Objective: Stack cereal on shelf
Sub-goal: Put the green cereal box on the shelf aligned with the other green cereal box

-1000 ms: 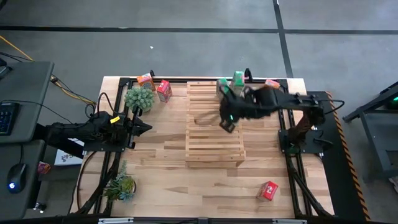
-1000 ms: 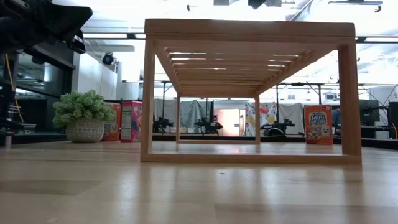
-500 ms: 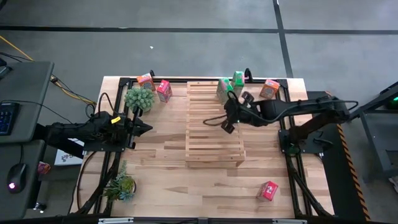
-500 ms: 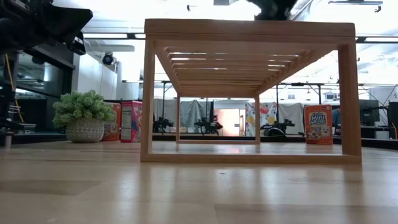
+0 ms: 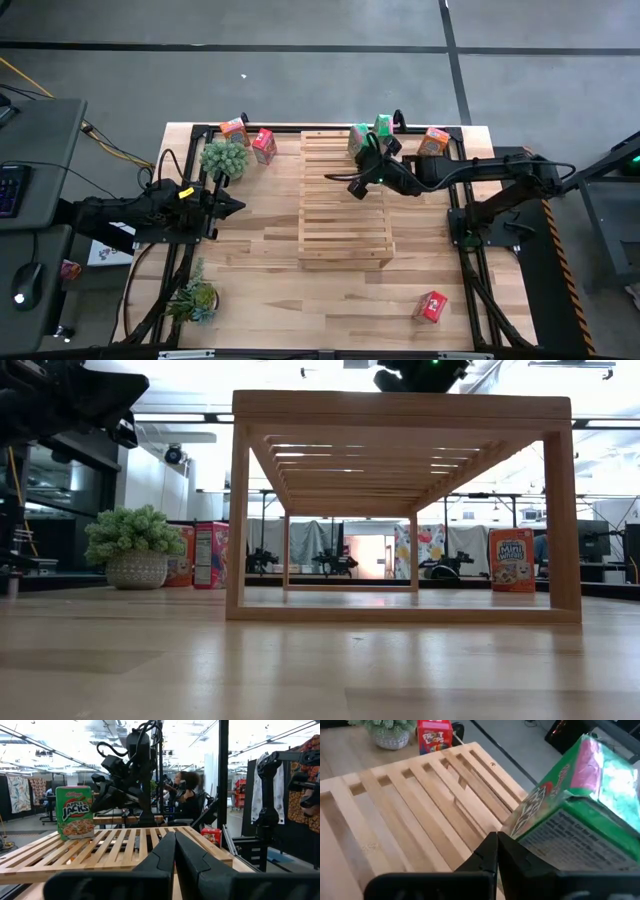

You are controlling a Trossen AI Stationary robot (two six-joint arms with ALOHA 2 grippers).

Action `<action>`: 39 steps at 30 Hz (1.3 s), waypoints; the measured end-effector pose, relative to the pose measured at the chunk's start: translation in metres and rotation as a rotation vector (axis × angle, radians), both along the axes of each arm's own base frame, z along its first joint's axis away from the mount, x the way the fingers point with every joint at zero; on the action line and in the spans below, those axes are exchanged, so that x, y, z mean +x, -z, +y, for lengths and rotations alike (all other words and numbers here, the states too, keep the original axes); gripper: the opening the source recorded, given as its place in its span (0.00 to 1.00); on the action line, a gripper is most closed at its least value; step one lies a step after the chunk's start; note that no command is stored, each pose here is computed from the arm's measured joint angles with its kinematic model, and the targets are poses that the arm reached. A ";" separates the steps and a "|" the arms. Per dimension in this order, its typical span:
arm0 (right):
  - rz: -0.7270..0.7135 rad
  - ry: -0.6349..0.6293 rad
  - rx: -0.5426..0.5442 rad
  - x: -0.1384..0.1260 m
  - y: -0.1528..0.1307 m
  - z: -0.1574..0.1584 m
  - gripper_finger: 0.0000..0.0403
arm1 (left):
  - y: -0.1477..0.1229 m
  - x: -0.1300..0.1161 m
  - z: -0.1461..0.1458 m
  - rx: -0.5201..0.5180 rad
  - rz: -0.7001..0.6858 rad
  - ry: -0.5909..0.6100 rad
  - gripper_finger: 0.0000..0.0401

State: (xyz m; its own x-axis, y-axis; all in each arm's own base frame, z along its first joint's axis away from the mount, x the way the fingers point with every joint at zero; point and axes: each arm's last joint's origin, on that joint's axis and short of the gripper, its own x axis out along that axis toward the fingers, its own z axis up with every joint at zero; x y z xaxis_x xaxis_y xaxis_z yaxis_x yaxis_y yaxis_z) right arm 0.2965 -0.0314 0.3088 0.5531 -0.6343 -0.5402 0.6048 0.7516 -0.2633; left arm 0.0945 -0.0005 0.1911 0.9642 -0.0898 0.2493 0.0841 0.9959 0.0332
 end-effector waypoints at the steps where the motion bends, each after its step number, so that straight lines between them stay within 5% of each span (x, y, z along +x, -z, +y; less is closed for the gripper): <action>1: 0.000 -0.003 -0.006 0.000 0.000 -0.001 0.00 | 0.000 0.000 0.000 0.000 0.000 0.000 0.00; 30: -0.198 -0.049 -0.043 0.012 -0.019 -0.024 0.00 | 0.000 0.000 0.000 0.000 0.000 0.000 0.00; 39: 0.012 -0.281 0.048 0.006 -0.017 0.003 0.00 | 0.000 0.000 0.000 0.000 0.000 0.000 0.00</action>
State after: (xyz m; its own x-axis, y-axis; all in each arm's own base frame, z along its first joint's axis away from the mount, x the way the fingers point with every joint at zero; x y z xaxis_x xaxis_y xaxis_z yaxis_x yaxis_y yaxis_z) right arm 0.3025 -0.0283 0.3254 0.6966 -0.4308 -0.5737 0.3681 0.9010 -0.2295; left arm 0.0945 -0.0005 0.1911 0.9642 -0.0896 0.2495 0.0840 0.9959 0.0331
